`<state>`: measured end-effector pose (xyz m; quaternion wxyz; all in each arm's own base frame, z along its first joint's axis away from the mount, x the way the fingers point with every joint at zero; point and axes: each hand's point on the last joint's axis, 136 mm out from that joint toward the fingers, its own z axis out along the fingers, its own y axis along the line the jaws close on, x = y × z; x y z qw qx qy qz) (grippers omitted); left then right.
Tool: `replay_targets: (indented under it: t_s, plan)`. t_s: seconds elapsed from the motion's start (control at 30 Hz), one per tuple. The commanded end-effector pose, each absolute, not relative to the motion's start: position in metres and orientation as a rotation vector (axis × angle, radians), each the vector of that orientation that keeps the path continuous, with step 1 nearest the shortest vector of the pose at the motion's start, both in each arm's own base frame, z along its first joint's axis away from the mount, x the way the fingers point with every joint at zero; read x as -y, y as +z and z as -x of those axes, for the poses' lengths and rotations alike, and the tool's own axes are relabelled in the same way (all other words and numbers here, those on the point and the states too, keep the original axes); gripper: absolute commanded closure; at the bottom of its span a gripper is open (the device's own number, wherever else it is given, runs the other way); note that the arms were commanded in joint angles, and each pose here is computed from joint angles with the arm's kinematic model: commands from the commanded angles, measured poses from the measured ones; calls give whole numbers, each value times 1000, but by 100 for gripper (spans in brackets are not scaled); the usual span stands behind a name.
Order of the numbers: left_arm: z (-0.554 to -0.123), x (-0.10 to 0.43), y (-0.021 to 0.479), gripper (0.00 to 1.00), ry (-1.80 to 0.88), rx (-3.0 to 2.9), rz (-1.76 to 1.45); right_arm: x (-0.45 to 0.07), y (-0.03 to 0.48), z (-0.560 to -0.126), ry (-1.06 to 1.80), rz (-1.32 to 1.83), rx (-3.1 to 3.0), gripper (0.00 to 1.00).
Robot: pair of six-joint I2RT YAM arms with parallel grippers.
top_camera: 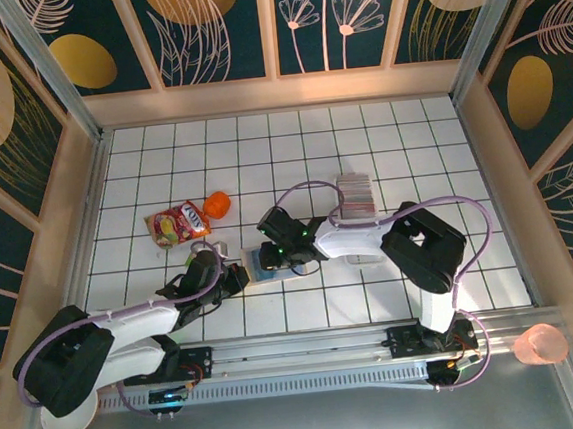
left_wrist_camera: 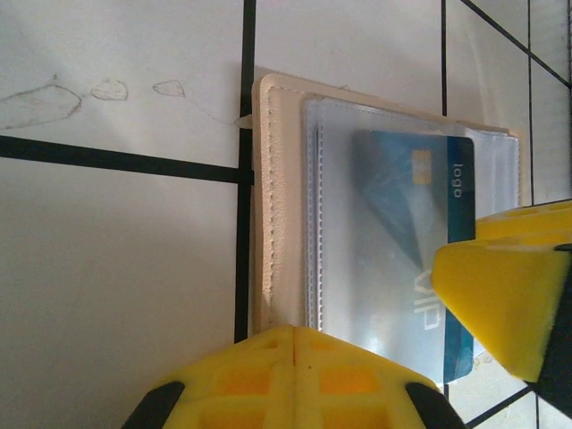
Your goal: Put the credit cards into the card holder
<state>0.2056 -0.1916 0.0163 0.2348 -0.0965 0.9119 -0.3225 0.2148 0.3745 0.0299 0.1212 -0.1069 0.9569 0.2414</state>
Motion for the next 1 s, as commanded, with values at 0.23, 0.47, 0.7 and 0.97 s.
replay_targets:
  t_s: [0.23,0.47,0.7,0.97]
  plan:
    - [-202,193,14,100,-911,-2509,268,-386,38,-213,711,324,-2767,69]
    - [-201,192,13,100,-906,-2508,271,-379,44,-216,686,299,-2746,83]
    - [-202,192,15,100,-908,-2504,273,-387,43,-216,717,313,-2750,85]
    - [-201,191,14,100,-907,-2506,275,-379,44,-217,672,304,-2745,79]
